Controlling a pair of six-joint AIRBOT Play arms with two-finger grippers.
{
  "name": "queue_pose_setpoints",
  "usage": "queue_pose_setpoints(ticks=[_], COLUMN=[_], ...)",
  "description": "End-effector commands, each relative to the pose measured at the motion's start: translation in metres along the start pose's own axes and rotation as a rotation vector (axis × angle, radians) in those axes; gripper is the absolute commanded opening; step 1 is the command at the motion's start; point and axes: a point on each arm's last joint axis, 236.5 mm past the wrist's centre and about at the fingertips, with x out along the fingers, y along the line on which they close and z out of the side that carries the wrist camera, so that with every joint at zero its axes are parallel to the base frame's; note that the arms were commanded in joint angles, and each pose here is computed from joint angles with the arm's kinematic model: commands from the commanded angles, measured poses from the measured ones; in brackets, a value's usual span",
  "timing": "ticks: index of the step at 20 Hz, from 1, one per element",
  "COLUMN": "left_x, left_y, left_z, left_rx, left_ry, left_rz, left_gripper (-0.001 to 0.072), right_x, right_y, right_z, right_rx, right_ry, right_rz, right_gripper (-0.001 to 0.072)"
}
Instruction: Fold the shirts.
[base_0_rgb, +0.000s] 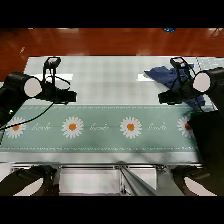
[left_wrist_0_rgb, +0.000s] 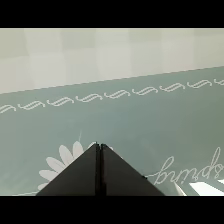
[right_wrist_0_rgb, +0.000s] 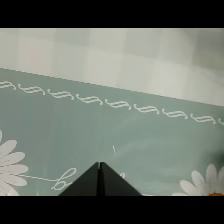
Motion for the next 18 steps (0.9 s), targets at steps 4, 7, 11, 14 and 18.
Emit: queue_pose_setpoints(ticks=[4, 7, 11, 14, 18], left_x=[0.000, 0.000, 0.000, 0.000, 0.003], left_y=[0.000, 0.000, 0.000, -0.001, -0.005], left_z=[0.000, 0.000, 0.001, 0.001, 0.024], left_rx=[0.001, 0.001, 0.001, 0.001, 0.000], left_ry=[0.000, 0.000, -0.003, -0.004, -0.096], left_rz=[0.000, 0.000, -0.001, -0.001, -0.020], left_gripper=[0.0019, 0.0019, 0.0019, 0.0019, 0.0019], right_x=[0.000, 0.000, 0.000, 0.000, -0.004], right_y=[0.000, 0.000, 0.000, 0.000, 0.004], right_z=[0.000, 0.000, 0.001, 0.001, 0.042], right_rx=[0.000, 0.000, 0.000, 0.000, 0.001], right_ry=[-0.002, -0.002, -0.002, -0.005, -0.179], right_rz=[0.000, 0.000, 0.000, 0.000, 0.018], right_gripper=[0.0028, 0.0028, 0.0028, 0.0028, 0.0028])
